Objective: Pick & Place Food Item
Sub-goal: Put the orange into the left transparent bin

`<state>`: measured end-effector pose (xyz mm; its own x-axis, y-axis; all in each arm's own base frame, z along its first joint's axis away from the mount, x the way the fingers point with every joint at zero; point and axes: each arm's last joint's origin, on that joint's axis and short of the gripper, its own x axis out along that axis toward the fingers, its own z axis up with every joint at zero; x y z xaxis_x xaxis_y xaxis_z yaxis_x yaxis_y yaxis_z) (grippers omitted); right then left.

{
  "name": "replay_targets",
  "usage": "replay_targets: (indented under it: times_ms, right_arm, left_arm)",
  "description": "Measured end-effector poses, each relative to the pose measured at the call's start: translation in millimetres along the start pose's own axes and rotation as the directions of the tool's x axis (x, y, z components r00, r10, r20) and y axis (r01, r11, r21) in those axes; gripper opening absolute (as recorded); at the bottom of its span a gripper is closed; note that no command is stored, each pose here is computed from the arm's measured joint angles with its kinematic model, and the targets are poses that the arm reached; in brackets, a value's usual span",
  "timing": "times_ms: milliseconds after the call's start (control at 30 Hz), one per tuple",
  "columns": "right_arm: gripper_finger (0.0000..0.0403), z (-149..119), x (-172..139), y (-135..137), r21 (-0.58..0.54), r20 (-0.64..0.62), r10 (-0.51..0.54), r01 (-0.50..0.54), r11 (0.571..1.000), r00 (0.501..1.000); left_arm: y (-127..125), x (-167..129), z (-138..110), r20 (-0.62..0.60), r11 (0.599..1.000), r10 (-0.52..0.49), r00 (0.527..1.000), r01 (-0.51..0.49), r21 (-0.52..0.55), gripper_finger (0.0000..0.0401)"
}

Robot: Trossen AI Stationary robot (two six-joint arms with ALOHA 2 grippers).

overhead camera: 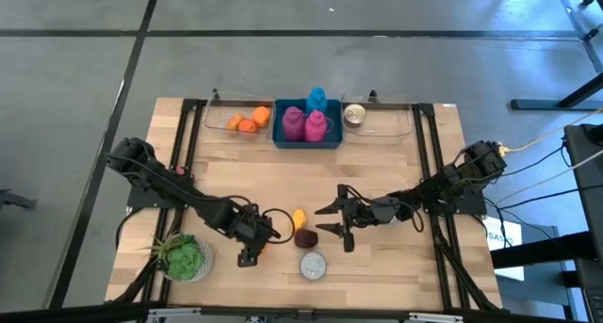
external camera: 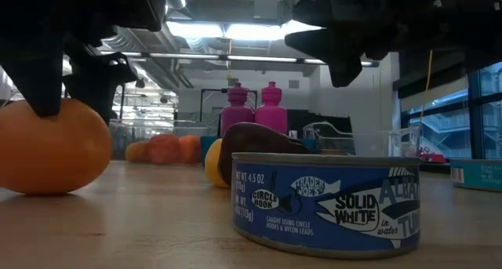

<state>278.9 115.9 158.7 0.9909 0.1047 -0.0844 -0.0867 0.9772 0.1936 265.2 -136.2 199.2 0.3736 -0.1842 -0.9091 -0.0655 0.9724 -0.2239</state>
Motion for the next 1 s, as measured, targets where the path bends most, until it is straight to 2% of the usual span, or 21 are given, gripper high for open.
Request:
replay_targets:
  times_ms: [300, 500, 733, 1000]
  right_arm:
    - [0.0184, 0, 0, 0, -0.001, -0.002, -0.001, 0.001, 1.000, 1.000]
    - [0.0184, 0, 0, 0, -0.001, -0.002, -0.001, 0.001, 1.000, 1.000]
    - [0.0184, 0, 0, 0, -0.001, -0.003, -0.001, 0.001, 1.000, 1.000]
    - [0.0184, 0, 0, 0, -0.001, -0.002, -0.001, 0.001, 1.000, 1.000]
  left_arm:
    - [6, 0, -11, -0.124, 0.999, 0.051, 0.991, -0.052, -0.006, 0.0290]
    - [10, 4, -18, -0.162, 0.997, 0.070, 0.984, -0.071, -0.004, 0.0290]
    - [13, 22, -24, -0.252, 0.996, 0.083, 0.964, -0.088, -0.010, 0.0290]
    - [16, 26, -22, -0.258, 0.997, 0.073, 0.963, -0.077, -0.005, 0.0277]
